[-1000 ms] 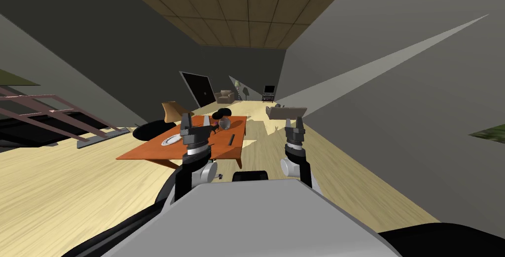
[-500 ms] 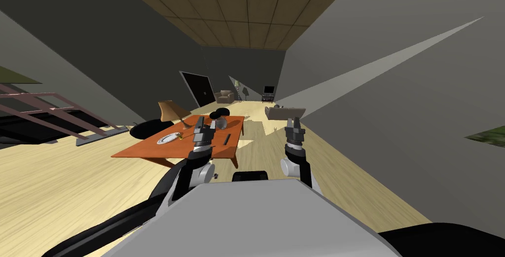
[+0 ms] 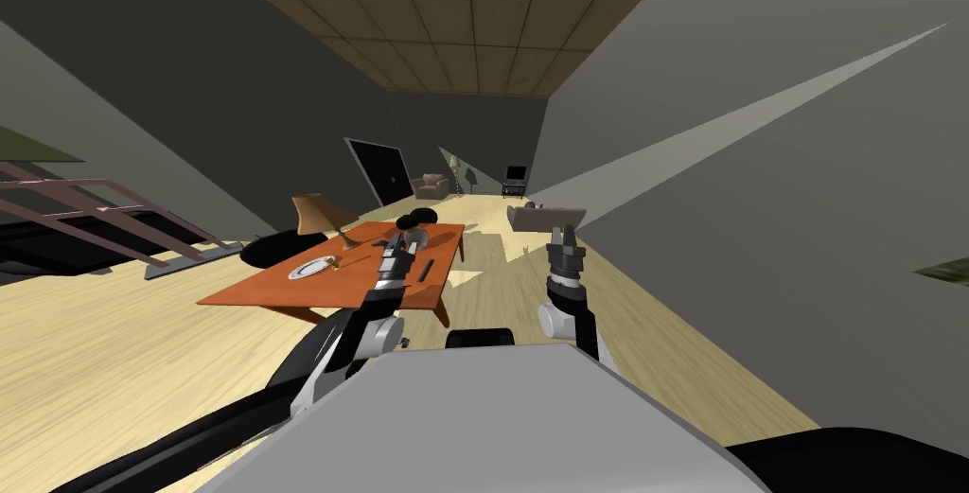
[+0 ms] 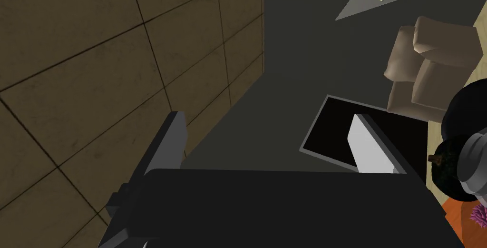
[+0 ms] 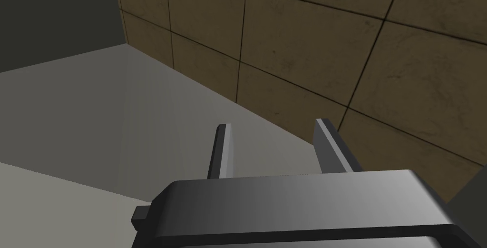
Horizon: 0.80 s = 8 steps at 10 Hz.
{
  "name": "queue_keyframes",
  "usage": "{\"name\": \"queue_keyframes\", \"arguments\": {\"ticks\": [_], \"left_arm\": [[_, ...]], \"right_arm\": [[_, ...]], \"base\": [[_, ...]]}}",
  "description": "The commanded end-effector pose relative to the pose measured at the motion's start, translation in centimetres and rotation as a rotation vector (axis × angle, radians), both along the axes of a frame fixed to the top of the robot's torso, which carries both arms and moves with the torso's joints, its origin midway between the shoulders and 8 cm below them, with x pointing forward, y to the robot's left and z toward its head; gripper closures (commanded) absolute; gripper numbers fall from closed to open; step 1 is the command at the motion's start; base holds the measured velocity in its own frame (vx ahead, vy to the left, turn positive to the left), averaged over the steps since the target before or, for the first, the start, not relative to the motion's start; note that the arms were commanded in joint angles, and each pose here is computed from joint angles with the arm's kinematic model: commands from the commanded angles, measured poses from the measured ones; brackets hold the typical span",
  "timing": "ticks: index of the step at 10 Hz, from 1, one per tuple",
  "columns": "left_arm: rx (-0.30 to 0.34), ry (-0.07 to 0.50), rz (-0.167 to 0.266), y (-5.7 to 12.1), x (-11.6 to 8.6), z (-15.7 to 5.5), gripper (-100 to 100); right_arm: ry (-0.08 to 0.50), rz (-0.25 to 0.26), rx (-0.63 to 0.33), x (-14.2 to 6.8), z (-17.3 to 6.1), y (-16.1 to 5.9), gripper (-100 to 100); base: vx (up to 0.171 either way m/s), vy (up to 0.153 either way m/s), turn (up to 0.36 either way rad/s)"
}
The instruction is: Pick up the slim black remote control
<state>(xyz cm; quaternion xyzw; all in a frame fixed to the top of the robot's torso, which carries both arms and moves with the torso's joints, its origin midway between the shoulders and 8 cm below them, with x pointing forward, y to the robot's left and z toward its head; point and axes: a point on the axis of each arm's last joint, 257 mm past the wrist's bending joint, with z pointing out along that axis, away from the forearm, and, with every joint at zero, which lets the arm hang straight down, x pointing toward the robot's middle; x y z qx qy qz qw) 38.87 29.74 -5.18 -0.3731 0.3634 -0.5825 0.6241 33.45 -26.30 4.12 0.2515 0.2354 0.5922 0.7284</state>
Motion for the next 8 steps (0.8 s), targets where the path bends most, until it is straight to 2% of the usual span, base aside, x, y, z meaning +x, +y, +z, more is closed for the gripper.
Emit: {"name": "queue_keyframes", "arguments": {"ticks": [1,2,3,4,5,6,7,8], "left_arm": [[-0.012,0.061,-0.002,0.0,0.5,-2.3,-100],[-0.031,0.134,-0.002,1.1,1.2,-4.7,-100],[-0.051,0.187,-0.001,2.1,1.6,-6.6,-100],[-0.053,0.215,0.0,2.2,1.7,-7.5,-100],[-0.078,0.28,0.005,3.5,2.0,-9.8,-100],[-0.079,0.296,0.005,3.5,2.1,-10.3,-100],[-0.108,0.365,0.013,4.8,2.2,-12.8,-100],[-0.109,0.379,0.012,4.8,2.2,-13.2,-100]], "right_arm": [[0.0,0.0,0.0,0.0,0.0,0.0,0],[0.0,0.0,0.0,0.0,0.0,0.0,0],[0.0,0.0,0.0,0.0,0.0,0.0,0],[0.0,0.0,0.0,0.0,0.0,0.0,0],[0.0,0.0,0.0,0.0,0.0,0.0,0],[0.0,0.0,0.0,0.0,0.0,0.0,0],[0.0,0.0,0.0,0.0,0.0,0.0,0],[0.0,0.0,0.0,0.0,0.0,0.0,0]], "base": [[0.083,-0.131,0.02],[0.102,-0.087,0.016],[0.15,-0.127,0.017],[0.109,-0.094,0.024],[0.117,-0.081,0.024],[0.087,-0.059,0.013],[0.1,-0.065,0.017],[0.092,-0.065,0.018]]}}
